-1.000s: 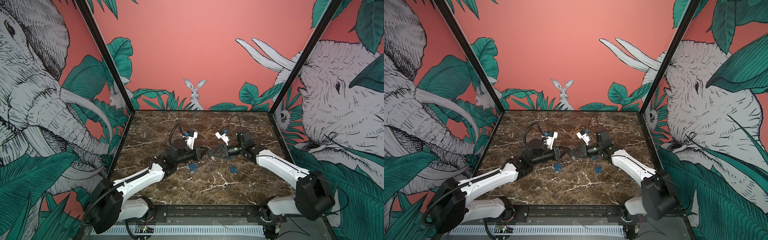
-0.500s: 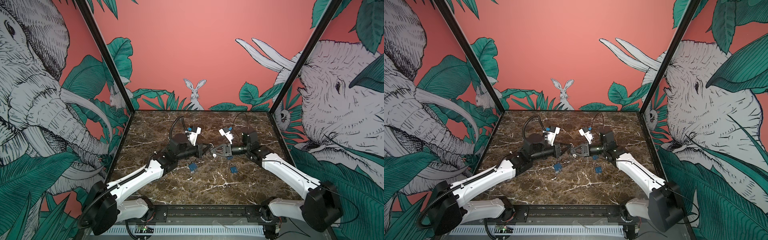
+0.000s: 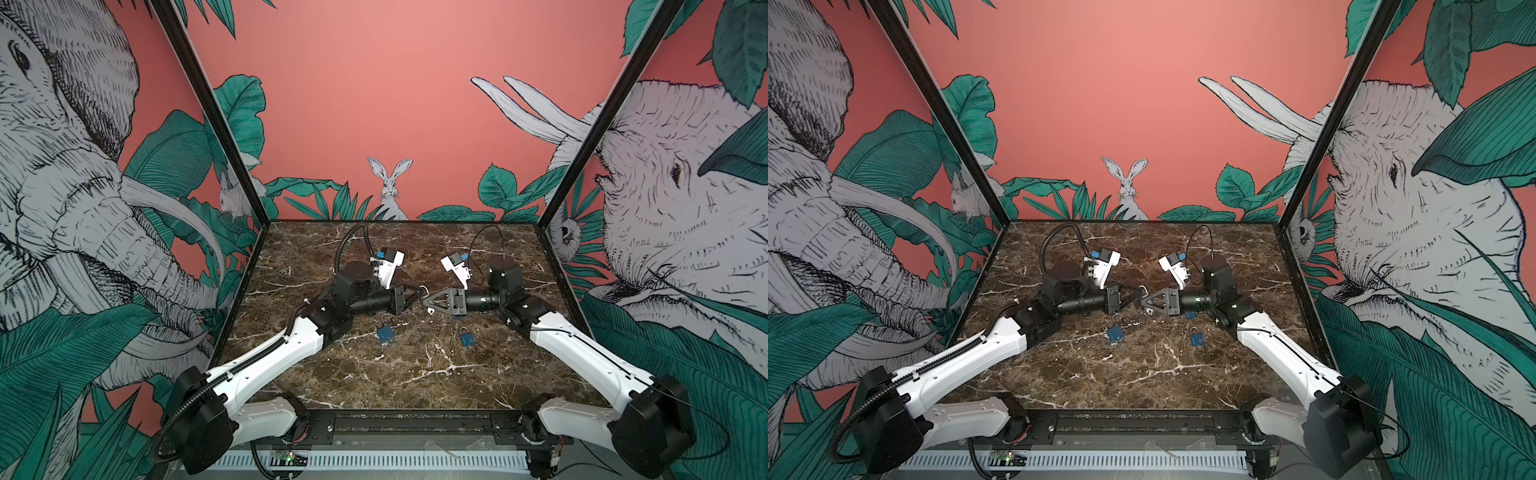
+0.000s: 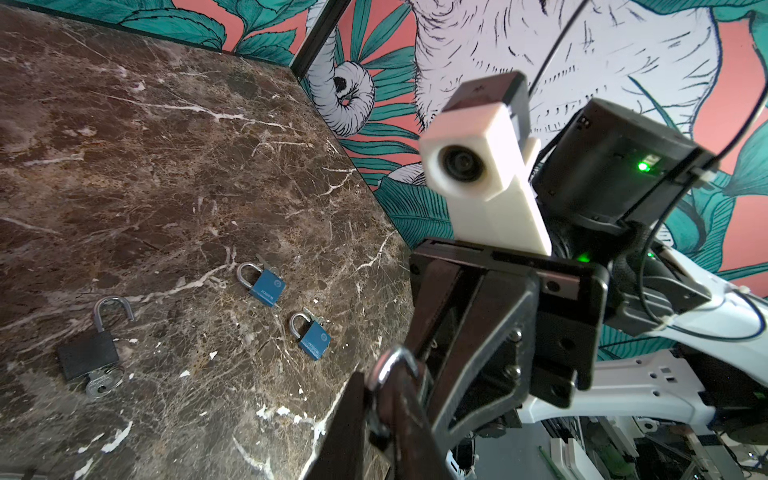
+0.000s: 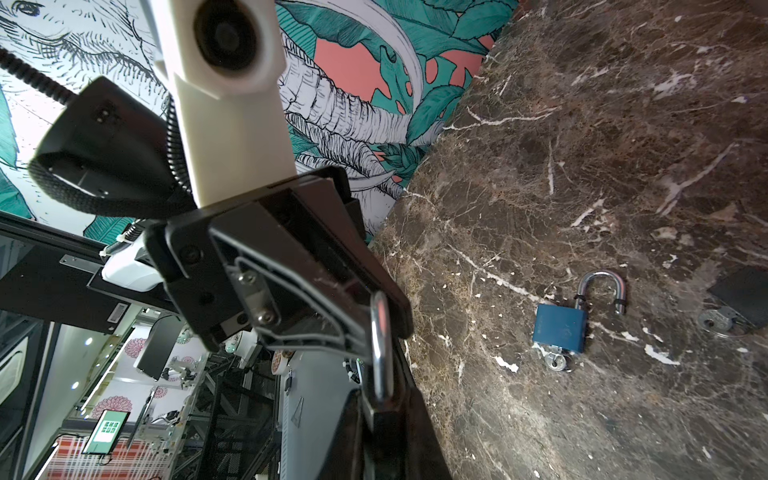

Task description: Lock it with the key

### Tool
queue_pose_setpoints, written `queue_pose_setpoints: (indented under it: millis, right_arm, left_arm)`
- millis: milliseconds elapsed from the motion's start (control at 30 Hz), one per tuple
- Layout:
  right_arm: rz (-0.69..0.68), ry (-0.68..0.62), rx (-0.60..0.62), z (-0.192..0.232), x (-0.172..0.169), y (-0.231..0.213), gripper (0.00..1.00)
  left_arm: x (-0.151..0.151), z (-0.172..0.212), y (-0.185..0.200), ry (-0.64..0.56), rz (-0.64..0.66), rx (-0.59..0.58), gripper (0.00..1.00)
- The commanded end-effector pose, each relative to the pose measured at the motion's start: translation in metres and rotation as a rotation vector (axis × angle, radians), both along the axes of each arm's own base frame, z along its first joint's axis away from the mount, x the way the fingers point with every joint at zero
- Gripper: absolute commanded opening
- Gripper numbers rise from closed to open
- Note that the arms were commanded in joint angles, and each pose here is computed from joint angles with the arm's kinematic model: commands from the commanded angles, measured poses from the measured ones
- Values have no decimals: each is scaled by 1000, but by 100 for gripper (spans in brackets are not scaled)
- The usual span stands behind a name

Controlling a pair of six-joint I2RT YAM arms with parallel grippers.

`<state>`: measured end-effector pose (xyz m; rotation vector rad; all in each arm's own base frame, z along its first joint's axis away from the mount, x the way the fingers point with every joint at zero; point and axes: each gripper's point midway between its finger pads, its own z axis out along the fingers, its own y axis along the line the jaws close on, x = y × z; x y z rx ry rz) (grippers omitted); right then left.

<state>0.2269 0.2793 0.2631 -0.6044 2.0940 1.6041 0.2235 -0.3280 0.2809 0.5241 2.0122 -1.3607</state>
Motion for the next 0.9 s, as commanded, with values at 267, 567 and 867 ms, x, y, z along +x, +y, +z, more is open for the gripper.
queue_pose_setpoints:
  millis: [267, 567, 867]
  right_arm:
    - [-111, -48, -26, 0, 25, -4, 0]
    - [62, -29, 43, 15, -8, 13, 0]
    - [158, -4, 69, 20, -30, 17, 0]
  left_arm:
    - [-30, 53, 24, -109, -97, -57, 35]
    - [-27, 41, 25, -148, -149, 48, 36]
    - [-13, 28, 25, -111, -198, 44, 39]
